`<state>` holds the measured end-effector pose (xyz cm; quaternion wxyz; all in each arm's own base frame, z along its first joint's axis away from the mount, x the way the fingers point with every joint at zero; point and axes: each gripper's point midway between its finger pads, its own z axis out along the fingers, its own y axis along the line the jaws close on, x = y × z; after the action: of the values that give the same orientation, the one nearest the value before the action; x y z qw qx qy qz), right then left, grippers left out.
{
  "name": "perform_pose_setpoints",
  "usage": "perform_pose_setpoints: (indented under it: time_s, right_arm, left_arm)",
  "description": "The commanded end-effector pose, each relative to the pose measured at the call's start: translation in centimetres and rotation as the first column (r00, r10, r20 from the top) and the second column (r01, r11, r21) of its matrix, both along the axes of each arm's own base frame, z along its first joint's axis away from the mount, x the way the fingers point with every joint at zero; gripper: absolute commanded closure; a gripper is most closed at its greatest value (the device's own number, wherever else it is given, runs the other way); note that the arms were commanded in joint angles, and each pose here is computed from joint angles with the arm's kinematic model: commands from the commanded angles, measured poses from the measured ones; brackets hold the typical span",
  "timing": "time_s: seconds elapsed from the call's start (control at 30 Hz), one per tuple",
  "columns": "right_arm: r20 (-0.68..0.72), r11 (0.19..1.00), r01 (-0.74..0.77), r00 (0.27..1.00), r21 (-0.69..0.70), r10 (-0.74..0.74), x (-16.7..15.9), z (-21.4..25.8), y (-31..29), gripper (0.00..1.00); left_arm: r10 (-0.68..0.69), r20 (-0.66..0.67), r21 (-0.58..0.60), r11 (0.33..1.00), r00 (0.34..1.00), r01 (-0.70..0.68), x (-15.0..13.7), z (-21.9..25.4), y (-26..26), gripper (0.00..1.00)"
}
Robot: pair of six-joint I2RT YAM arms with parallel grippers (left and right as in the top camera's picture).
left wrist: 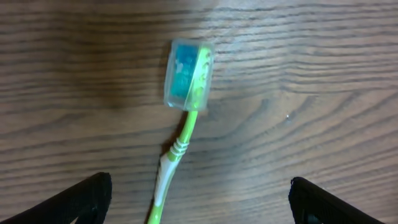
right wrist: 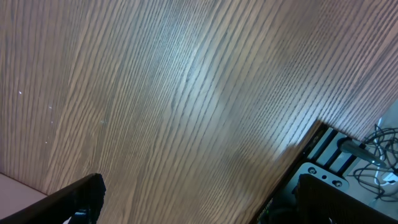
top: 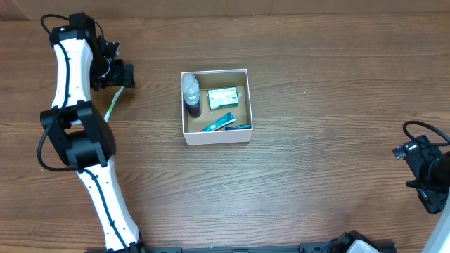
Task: Pack container
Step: 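Move the left gripper left and grasp the green toothbrush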
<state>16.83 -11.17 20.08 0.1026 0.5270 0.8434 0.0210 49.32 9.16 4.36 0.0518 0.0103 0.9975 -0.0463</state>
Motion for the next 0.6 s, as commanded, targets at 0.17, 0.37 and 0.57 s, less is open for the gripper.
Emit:
perform_pose_setpoints:
  time_s: [0.17, 0.37, 0.57]
  right_arm:
    - [0.01, 1.0, 0.004, 1.0, -0.009, -0.004, 0.1, 0.3, -0.2, 0.0]
    - [0.01, 1.0, 0.004, 1.0, -0.009, -0.004, 0.1, 0.3, -0.2, 0.0]
    - [0.01, 1.0, 0.004, 1.0, -0.009, -0.004, 0.1, 0.3, -0.2, 0.0]
  left_arm:
    - [-0.005, -0.101, 0.018, 1.0, 0.995, 0.006, -2.4, -4.1, 0.2, 0.13]
    - [0.01, -0.135, 0.007, 1.0, 0.991, -0.01, -3.3, -5.0, 0.0, 0.19]
    - [0.118, -0.186, 0.002, 0.993, 0.976, -0.119, -4.4, -5.7, -0.5, 0.53]
